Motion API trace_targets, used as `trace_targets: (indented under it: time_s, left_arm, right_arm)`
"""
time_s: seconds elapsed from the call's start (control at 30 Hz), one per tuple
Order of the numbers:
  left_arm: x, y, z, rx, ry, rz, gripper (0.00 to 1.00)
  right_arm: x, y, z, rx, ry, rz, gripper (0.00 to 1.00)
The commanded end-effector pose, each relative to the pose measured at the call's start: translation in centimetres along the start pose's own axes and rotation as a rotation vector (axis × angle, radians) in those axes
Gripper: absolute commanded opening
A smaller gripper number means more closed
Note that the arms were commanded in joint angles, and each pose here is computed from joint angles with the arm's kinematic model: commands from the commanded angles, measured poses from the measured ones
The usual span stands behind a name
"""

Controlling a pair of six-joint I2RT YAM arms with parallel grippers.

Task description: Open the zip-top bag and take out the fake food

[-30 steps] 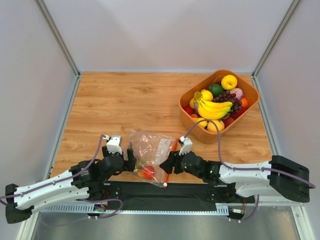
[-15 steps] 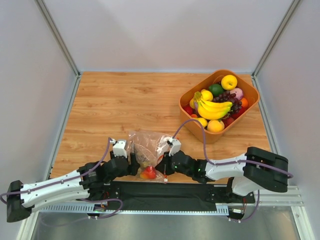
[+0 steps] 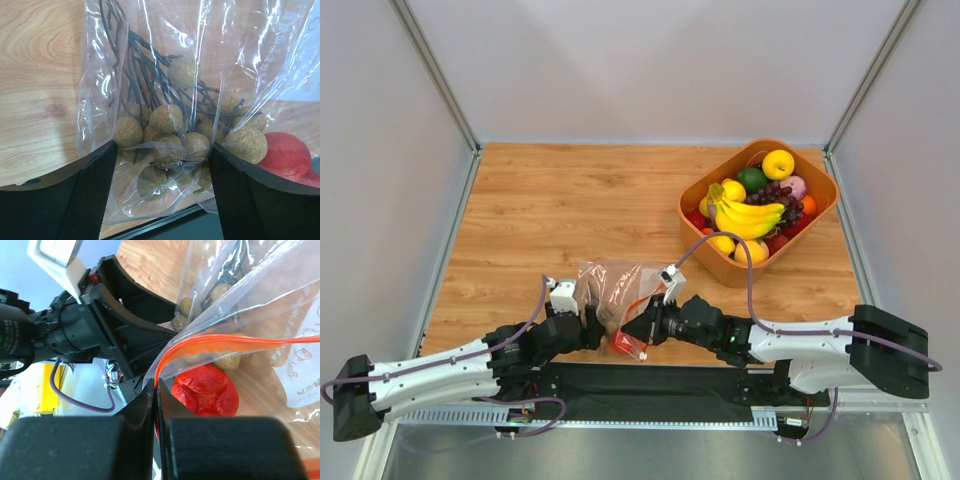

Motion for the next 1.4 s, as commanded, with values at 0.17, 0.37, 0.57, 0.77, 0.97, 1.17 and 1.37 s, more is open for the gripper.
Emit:
trace_targets:
  time_s: [0.17, 0.37, 0.57, 0.77, 0.97, 1.17, 1.37]
  left_arm:
    - [0.1, 0.9, 1.6, 0.046, -0.003, 0.001, 0.7]
    - [0.2, 1.3, 2.4, 0.058, -0.014, 0.011, 0.48]
    - [0.2, 1.3, 2.4, 0.052, -0.024, 0.021, 0.46]
    - [-0.3, 1.1, 2.3, 0.055, -0.023, 0.041, 0.45]
    - [-0.4, 1.1, 2.2, 0.057, -0.022, 0.048, 0.45]
    - [-0.6, 1.0, 2.2, 0.057, -0.02, 0.053, 0.44]
    - [-0.6, 1.0, 2.3, 0.066, -0.01, 0.059, 0.44]
  right_arm:
    - [1.5, -1.3, -0.8, 0.001, -0.054, -0.025, 0.43]
    - [-1.7, -5.6, -3.3, -0.073, -0.152, 0.216, 0.67]
    - [-6.7, -10.1, -4.7, -0.165, -0.198, 0.469, 0.51]
    - [-7.0, -9.7, -4.4, -0.154, -0.222, 0.466, 0.37]
    - [-5.2, -7.9, -5.2, -0.152, -0.257, 0.424, 0.35]
    - [-5.0, -6.0, -4.7, -0.107, -0.292, 0.434, 0.34]
    - [-4.3, -5.2, -4.8, -0.106, -0.296, 0.405, 0.34]
Point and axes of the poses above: each gripper's point midway between its finger pads, its own y axis out along the fingers, its own x axis along the line the jaws close on, z = x × y, the point moved 2 cm from there along -y, back along the fingers
